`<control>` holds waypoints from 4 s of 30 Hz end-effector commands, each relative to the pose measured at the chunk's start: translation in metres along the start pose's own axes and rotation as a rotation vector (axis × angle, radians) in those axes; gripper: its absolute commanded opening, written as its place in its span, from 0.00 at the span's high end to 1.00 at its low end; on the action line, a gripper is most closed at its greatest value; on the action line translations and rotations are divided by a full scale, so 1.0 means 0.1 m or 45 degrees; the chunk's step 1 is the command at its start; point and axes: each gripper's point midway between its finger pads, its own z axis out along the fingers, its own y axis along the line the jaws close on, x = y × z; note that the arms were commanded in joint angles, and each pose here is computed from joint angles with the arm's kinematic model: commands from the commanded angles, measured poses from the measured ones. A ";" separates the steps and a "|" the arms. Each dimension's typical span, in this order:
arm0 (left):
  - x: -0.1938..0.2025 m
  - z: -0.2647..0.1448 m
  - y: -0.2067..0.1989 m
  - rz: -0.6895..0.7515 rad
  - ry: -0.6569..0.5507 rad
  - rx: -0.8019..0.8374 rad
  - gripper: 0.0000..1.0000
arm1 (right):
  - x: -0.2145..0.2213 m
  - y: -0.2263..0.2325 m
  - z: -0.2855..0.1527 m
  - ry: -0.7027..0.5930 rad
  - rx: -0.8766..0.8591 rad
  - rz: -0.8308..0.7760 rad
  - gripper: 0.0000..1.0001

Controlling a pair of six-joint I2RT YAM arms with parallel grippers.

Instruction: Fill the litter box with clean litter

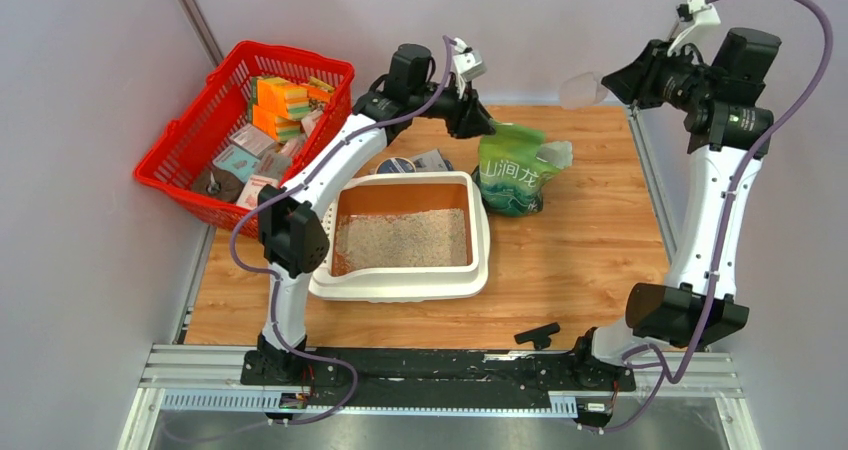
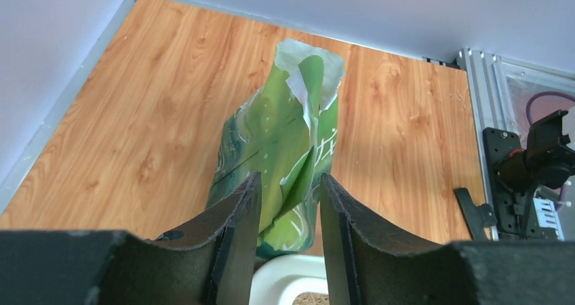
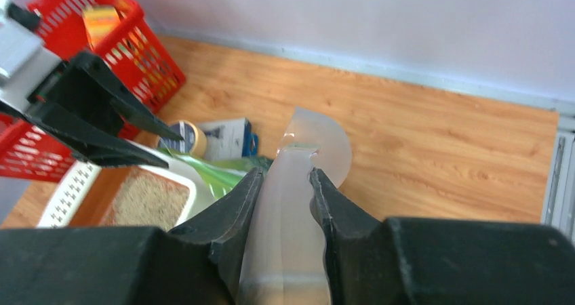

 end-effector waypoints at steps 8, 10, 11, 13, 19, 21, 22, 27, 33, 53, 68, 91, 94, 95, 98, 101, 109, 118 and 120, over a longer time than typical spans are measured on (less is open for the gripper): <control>-0.14 0.20 -0.05 -0.037 -0.096 0.055 0.89 | 0.88 -0.21 0.02 0.384 -0.058 -0.081 1.00; -0.12 0.20 -0.06 -0.063 -0.094 0.056 1.00 | 0.95 -0.21 0.00 0.417 -0.066 -0.095 1.00; -0.12 0.19 -0.06 -0.069 -0.093 0.052 1.00 | 0.95 -0.22 -0.01 0.421 -0.064 -0.113 1.00; -0.10 0.17 -0.07 -0.081 -0.082 0.043 1.00 | 0.91 -0.20 -0.04 0.409 -0.062 -0.149 1.00; -0.08 0.16 -0.04 -0.144 -0.083 0.012 1.00 | 0.77 0.11 -0.23 0.360 -0.160 -0.280 1.00; -0.11 0.16 -0.04 -0.159 -0.093 0.011 1.00 | 0.87 0.17 -0.25 0.406 -0.188 -0.300 1.00; -0.14 0.16 -0.04 -0.156 -0.105 0.009 1.00 | 0.97 0.17 -0.25 0.447 -0.205 -0.302 1.00; -0.24 0.14 -0.07 -0.182 -0.138 0.020 1.00 | 1.26 0.17 -0.09 0.580 -0.268 -0.311 1.00; -0.32 0.08 -0.17 -0.190 -0.156 0.044 1.00 | 1.42 0.09 0.22 0.673 -0.281 -0.274 1.00; -0.35 0.00 -0.27 -0.211 -0.164 0.039 1.00 | 2.02 -0.08 0.70 0.683 0.298 0.034 1.00; -0.34 -0.01 -0.29 -0.222 -0.174 0.043 1.00 | 2.61 0.26 0.91 0.714 -0.076 0.682 1.00; -0.24 -0.15 -0.22 -0.084 -0.067 -0.031 1.00 | 1.45 -0.12 0.41 0.323 -0.488 1.208 1.00; -0.24 -0.16 -0.20 -0.070 -0.050 -0.044 1.00 | 1.52 -0.21 0.35 0.328 -0.516 1.224 1.00; -0.21 -0.16 -0.19 -0.074 -0.040 -0.047 1.00 | 1.54 -0.22 0.32 0.334 -0.530 1.233 1.00; -0.21 -0.16 -0.16 -0.055 -0.025 -0.062 1.00 | 1.62 -0.34 0.27 0.343 -0.538 1.280 1.00; -0.18 -0.17 -0.13 -0.036 -0.010 -0.071 1.00 | 1.63 -0.45 0.23 0.337 -0.525 1.326 1.00; -0.17 -0.20 -0.04 -0.033 -0.006 -0.101 1.00 | 1.54 -0.49 0.11 0.336 -0.555 1.333 1.00; -0.16 -0.22 0.01 -0.027 -0.005 -0.119 1.00 | 1.51 -0.62 -0.01 0.315 -0.549 1.351 1.00; -0.16 -0.22 0.03 -0.028 -0.004 -0.126 1.00 | 1.50 -0.63 -0.04 0.316 -0.548 1.367 1.00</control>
